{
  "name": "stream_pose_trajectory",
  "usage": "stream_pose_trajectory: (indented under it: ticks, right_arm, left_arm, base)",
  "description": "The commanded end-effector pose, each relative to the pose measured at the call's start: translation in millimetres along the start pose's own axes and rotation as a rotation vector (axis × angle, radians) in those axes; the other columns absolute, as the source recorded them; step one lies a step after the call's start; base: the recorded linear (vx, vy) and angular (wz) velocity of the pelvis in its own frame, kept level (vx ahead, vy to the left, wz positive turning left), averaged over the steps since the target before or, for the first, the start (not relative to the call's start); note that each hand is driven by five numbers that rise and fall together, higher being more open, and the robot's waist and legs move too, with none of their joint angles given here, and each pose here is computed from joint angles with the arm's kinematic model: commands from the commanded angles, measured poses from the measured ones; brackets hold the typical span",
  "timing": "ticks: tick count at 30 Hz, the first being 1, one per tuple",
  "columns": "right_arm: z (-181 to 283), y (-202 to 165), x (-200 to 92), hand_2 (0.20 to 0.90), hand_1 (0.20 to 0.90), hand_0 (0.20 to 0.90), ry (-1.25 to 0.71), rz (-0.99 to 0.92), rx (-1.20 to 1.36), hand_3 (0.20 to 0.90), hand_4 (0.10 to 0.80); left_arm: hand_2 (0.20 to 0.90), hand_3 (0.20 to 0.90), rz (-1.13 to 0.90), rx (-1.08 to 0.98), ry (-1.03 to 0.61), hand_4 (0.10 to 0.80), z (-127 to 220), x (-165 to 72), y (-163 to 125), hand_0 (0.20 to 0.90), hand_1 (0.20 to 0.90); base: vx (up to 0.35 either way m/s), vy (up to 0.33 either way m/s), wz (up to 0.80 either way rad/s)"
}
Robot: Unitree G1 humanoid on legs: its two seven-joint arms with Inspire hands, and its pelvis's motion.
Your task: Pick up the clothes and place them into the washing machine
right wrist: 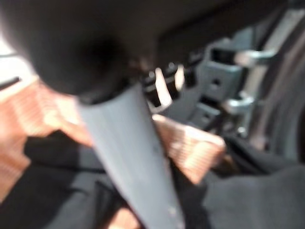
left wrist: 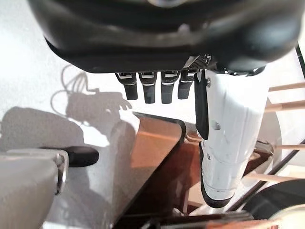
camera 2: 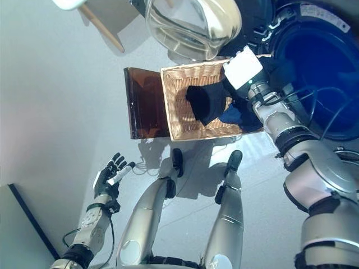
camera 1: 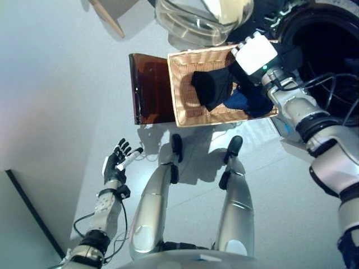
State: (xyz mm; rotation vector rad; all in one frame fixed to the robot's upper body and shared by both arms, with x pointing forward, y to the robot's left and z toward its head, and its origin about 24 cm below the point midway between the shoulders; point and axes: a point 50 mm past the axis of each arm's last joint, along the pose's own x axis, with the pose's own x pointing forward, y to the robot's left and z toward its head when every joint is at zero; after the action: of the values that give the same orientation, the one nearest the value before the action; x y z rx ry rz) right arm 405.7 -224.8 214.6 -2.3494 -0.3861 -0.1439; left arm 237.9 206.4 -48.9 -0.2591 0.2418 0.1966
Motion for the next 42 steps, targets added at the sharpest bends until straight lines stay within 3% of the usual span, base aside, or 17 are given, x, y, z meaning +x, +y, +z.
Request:
stream_pose_trajectory:
  ticks: [1, 24, 42]
  right_arm:
    - [-24.7, -42.0, 13.7, 0.9, 0.9, 0.9, 0.091, -0.167, 0.034, 0.9, 0.8]
    - [58.6, -53.6, 14.4, 0.9, 0.9, 0.9, -0.071, -0.226, 0.42, 0.9, 0.8]
    - [5.4, -52.3, 25.6, 0.9, 0.9, 0.9, 0.13, -0.197, 0.419, 0.9, 0.8]
  left_arm:
    - [0.9, 0.9, 0.041, 0.017, -0.08, 0.8, 10.2, -13.2, 22.2, 0.9, 0.9]
    - [0.9, 0.9, 0.084, -0.007, -0.098, 0.8, 12.3, -12.3, 24.6, 0.9, 0.9]
    - [0.9, 0.9, 0.023, -0.048, -0.208, 0.8, 37.2, -24.1, 26.7, 0.9, 0.9]
  base:
    - [-0.095, 0.014, -0.04]
    - [0.007, 0.003, 0.0]
    - [-0.022, 0.002, 0.06]
